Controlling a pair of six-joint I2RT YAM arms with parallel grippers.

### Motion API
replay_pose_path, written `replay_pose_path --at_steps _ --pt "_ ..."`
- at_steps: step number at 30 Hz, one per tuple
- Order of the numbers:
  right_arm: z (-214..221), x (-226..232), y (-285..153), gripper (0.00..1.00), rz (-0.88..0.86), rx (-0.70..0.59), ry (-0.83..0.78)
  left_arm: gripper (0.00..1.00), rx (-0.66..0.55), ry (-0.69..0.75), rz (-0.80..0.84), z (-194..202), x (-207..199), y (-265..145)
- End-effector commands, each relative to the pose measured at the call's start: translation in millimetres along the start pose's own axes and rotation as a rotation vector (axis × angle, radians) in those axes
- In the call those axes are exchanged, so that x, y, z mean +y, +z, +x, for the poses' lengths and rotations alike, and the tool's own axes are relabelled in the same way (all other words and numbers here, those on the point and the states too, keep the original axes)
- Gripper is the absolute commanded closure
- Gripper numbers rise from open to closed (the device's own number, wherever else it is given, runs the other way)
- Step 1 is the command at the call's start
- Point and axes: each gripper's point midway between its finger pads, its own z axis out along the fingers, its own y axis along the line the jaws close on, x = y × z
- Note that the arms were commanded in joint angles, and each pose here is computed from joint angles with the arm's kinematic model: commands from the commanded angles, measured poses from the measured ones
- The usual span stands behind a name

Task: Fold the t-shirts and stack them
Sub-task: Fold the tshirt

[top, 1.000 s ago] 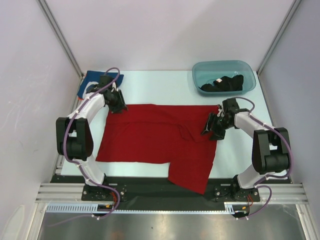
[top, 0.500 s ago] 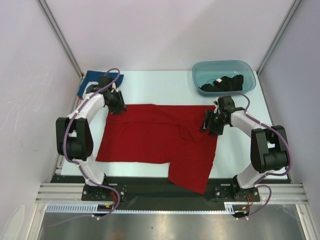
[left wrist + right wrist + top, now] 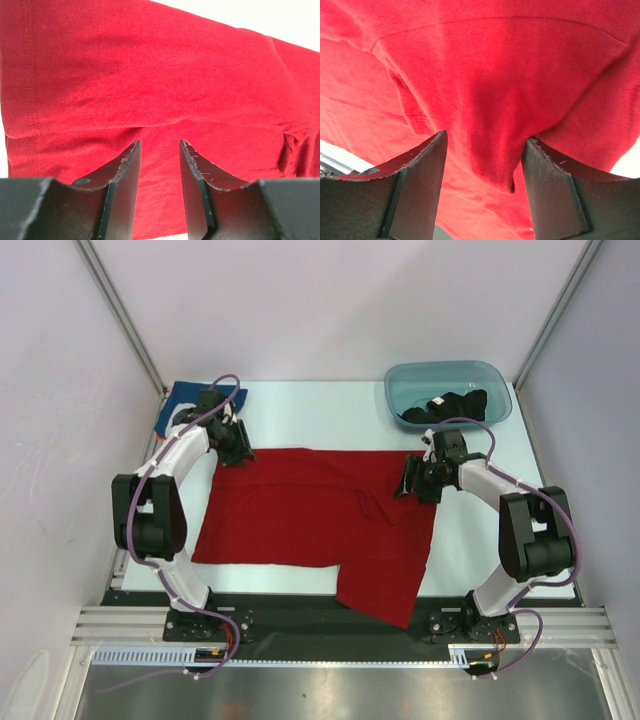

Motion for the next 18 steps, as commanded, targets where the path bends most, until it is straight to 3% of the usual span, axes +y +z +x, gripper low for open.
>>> replay_pose_path --at_steps 1,13,18 --pt "-15 14 5 0.37 -0.063 -0.045 -0.062 0.58 -0.025 0.027 0.032 -12 -8 -6" --pt "39 16 -16 0.43 -0.108 0.086 0.011 0.58 -0.018 0.026 0.031 -9 -6 -1" --pt "41 13 -22 0.51 -0.158 0.08 0.074 0.59 -0.012 0.025 0.035 -8 -6 0"
